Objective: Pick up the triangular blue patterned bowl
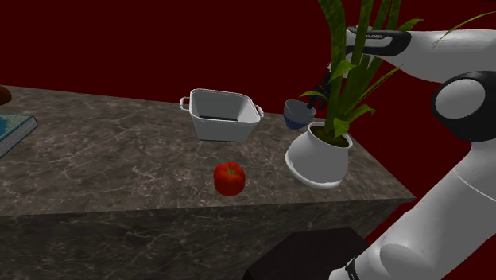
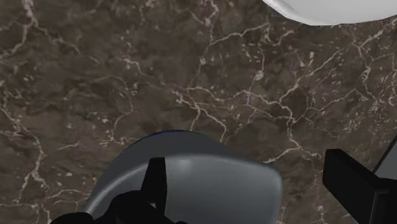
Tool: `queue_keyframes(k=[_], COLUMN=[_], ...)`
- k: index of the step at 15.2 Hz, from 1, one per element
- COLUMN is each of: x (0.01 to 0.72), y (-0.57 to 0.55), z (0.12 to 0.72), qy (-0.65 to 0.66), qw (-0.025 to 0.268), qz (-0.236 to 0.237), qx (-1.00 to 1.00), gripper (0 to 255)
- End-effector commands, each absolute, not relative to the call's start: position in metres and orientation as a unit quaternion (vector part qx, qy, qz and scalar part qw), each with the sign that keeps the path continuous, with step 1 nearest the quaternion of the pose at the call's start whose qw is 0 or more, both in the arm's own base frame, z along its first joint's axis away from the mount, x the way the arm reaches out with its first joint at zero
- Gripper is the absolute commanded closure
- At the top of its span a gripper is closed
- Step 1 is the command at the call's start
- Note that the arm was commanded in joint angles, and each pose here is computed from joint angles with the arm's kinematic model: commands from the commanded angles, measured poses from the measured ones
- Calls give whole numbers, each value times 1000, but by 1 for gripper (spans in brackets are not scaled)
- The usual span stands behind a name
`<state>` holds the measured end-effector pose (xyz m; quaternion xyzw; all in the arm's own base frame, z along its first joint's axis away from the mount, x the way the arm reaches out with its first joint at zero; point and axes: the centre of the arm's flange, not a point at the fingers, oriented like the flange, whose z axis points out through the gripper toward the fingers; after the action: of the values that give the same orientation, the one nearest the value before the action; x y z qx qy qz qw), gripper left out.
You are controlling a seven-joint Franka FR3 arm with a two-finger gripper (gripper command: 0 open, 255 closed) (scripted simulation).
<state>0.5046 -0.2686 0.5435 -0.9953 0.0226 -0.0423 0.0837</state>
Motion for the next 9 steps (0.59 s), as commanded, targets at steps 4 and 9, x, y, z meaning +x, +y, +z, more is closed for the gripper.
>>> queue_keyframes(k=[4, 9], x=[544, 583], y=[-324, -378], z=[529, 516], qy=[23, 25], qw=[90, 96], qz=[-40, -37], qx=[-995, -994], gripper=[0, 0])
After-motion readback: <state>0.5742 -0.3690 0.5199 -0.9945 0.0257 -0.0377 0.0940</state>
